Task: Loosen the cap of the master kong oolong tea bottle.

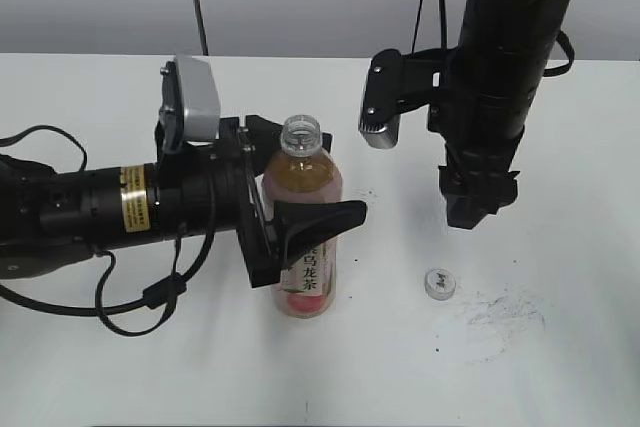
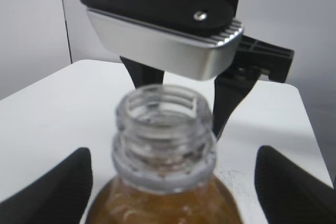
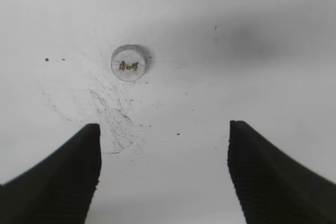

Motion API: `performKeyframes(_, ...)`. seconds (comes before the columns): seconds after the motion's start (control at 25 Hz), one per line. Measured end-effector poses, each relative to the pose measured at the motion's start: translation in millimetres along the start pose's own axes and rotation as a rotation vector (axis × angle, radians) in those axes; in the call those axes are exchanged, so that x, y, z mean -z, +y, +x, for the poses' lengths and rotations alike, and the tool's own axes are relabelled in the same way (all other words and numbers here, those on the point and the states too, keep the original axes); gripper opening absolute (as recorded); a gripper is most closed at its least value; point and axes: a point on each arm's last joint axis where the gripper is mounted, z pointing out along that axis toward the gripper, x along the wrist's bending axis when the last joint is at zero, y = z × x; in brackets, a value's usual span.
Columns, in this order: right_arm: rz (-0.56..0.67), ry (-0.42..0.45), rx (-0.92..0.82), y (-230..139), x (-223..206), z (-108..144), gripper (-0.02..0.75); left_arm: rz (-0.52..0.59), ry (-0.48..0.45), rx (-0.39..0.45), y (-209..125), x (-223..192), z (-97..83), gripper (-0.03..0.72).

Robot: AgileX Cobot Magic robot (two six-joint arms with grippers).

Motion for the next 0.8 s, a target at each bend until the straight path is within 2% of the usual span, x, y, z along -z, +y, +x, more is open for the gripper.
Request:
performKeyframes(0.44, 0.001, -0.009, -0.122, 0, 0, -1, 0.563, -0.045, 0.078, 0.009, 11, 2, 6.2, 0.565)
performKeyframes(0.8, 0.023, 0.011, -0.217, -2, 0, 1, 0.563, -0.141, 0.113, -0.016, 49, 10, 4.0, 0.565)
